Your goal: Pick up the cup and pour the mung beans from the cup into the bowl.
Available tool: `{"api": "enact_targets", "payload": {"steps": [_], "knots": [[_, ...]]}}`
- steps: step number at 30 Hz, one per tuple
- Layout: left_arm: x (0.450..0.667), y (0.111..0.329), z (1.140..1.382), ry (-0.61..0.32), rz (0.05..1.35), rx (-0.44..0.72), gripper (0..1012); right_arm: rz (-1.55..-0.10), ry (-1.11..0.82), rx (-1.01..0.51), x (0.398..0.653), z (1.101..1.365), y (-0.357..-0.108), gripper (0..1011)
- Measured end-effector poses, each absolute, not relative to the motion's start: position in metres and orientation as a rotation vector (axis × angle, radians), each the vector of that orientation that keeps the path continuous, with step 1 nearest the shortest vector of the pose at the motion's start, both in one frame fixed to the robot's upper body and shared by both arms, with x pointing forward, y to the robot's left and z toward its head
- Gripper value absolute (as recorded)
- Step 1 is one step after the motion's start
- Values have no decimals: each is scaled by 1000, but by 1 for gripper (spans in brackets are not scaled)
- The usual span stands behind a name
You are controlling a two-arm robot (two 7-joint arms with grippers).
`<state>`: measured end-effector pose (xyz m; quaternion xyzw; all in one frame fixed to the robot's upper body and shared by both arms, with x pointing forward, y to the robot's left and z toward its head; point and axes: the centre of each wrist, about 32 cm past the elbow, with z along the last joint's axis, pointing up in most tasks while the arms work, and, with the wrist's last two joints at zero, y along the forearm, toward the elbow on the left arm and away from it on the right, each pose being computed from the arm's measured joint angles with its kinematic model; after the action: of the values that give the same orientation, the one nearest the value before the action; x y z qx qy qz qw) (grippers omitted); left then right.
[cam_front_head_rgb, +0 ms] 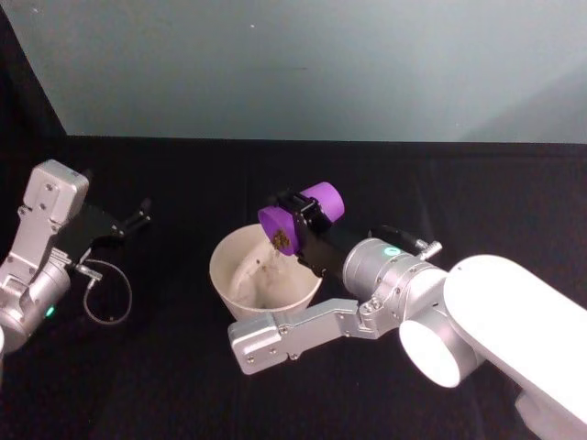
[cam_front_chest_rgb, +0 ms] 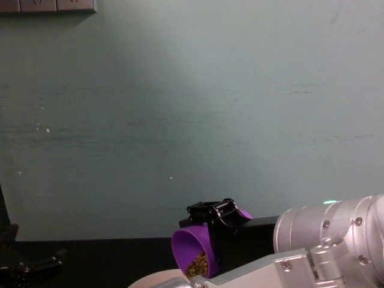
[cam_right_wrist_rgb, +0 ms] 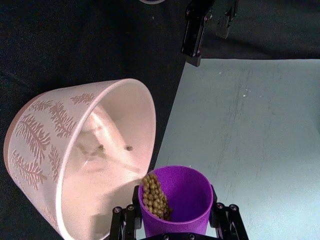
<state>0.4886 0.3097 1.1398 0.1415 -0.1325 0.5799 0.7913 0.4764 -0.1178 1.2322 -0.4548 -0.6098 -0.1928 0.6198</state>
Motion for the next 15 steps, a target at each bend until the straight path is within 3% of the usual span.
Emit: {"api": "enact_targets", "payload": {"steps": [15], "knots": [[489, 310, 1140, -285, 1248, 304, 1000, -437, -1413, -1052, 475, 1234, -118, 730]]}}
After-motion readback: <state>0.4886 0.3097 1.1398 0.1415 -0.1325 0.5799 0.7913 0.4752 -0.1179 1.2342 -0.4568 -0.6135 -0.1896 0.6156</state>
